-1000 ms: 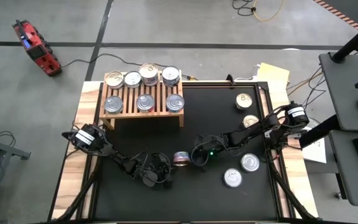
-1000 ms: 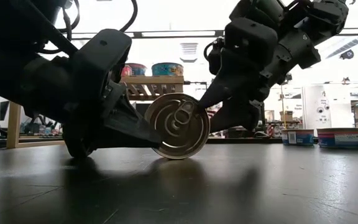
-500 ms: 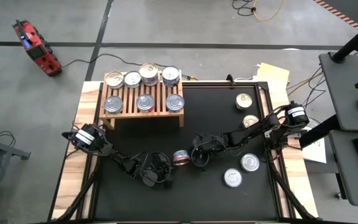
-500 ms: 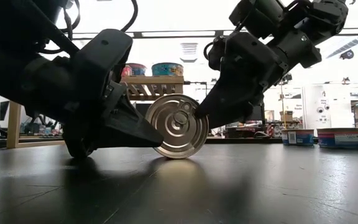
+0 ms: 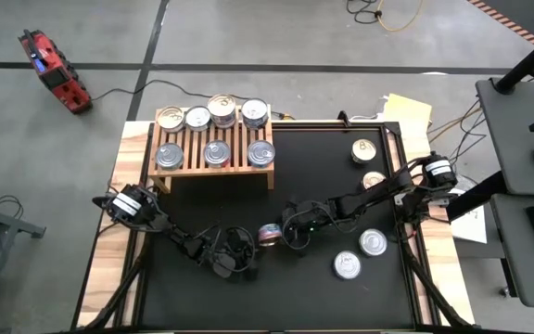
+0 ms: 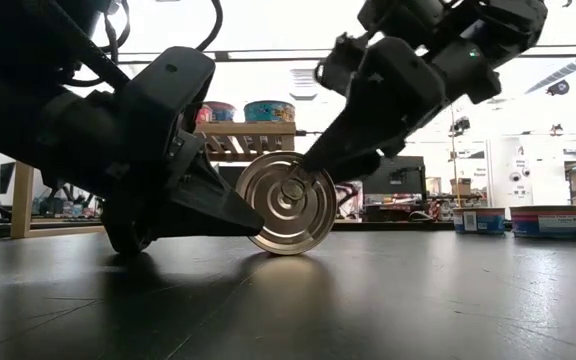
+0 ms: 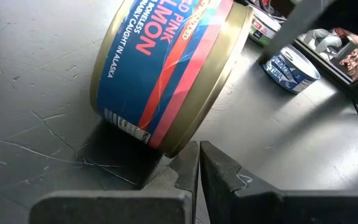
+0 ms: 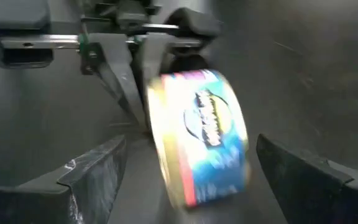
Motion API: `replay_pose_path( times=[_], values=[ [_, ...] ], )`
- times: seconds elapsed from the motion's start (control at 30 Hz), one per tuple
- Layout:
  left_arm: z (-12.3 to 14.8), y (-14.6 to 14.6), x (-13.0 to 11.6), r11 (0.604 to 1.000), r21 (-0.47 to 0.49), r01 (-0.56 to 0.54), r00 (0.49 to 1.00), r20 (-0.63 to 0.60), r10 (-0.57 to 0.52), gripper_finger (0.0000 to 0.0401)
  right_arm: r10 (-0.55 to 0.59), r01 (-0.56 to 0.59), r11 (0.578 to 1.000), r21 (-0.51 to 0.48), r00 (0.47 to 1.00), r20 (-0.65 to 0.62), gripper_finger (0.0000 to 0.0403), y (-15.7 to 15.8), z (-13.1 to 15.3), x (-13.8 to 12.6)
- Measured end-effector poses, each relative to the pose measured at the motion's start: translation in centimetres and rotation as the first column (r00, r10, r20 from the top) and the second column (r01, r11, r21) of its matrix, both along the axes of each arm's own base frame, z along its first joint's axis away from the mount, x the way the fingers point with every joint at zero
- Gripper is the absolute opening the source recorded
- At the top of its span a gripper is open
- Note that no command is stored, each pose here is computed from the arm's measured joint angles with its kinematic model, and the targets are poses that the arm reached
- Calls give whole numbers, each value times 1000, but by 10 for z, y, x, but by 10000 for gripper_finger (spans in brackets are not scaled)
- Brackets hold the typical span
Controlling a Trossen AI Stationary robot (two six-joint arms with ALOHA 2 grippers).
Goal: Stack canned seafood by type on shelf
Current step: Stack the blue pink tuna can on top of the other blue pink tuna can on the shelf
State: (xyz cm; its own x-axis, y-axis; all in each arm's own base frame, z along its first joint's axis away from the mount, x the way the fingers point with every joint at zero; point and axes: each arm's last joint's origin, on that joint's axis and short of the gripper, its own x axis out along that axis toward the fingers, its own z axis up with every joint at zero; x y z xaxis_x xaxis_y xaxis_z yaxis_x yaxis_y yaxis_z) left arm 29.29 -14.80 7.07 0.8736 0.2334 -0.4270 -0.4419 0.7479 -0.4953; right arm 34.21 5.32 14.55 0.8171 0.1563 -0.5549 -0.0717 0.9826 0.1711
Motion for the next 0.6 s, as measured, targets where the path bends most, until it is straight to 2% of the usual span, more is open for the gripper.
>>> replay_pose_path(
  times=[0.13,0.23,0.43,0.53,0.6],
  values=[
    [0,0,0,1000,0,3,1000,-1,-3,0,53,-54,998,-26,997,-57,335,3,-6,12],
    [0,0,0,1000,-4,17,1000,-7,-17,0,57,-60,998,-36,995,-77,317,4,2,18],
    [1,0,0,1000,-10,23,1000,-6,-23,0,104,-108,989,-103,994,-45,246,5,13,26],
    [1,-1,0,1000,-11,27,1000,-5,-27,0,95,-99,991,-91,994,-50,202,5,13,26],
    [1,-1,0,1000,-11,28,1000,-5,-28,0,94,-98,992,-78,994,-55,191,5,11,27]
  ],
)
